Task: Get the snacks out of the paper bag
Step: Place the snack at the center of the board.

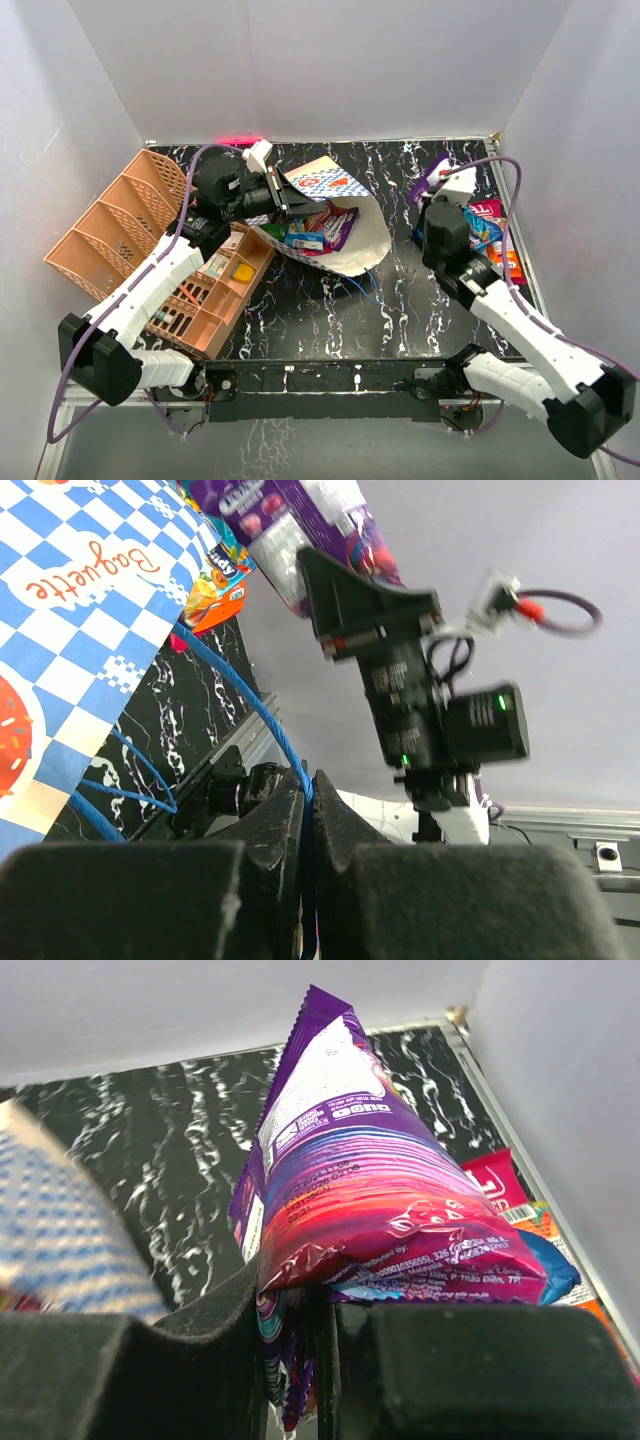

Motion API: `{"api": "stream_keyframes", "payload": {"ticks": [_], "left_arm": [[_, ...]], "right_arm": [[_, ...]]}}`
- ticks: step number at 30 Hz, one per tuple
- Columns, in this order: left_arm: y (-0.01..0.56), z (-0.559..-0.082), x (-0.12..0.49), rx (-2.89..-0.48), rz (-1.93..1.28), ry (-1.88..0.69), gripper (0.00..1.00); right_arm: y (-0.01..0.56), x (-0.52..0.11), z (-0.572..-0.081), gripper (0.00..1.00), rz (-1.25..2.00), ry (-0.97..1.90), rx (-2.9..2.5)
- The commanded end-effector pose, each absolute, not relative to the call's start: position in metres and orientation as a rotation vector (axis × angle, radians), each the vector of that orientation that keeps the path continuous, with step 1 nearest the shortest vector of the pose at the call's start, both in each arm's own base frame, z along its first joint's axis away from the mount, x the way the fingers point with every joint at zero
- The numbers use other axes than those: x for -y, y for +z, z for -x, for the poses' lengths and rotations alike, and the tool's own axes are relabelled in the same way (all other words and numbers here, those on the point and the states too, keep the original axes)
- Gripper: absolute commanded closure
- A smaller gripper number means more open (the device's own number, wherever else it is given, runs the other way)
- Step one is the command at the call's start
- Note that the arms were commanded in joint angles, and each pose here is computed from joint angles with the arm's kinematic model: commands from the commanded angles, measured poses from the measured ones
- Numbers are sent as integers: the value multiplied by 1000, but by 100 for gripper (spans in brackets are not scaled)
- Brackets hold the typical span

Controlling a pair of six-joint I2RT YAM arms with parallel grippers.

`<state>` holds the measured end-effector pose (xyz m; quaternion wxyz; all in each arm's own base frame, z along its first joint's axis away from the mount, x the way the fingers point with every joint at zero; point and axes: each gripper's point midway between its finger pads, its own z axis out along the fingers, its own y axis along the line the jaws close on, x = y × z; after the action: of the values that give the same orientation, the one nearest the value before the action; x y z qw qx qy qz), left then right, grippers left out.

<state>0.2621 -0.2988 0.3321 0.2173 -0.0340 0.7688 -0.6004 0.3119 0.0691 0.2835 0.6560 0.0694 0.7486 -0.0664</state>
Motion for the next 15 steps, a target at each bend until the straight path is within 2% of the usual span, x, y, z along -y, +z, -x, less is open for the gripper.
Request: {"api": "stream_keyframes", "payload": {"ticks": [1, 7, 15], "left_arm": [[352, -259, 297, -2084, 49, -1668, 100], [351, -255, 297, -2090, 41, -1677, 100], [351, -253, 297, -2095, 30, -1682, 100]], "right_arm": [[326, -30, -353, 93, -440, 18, -1532], [280, 16, -375, 93, -625, 278, -1525], [221, 77, -354, 93, -877, 382, -1422]]}}
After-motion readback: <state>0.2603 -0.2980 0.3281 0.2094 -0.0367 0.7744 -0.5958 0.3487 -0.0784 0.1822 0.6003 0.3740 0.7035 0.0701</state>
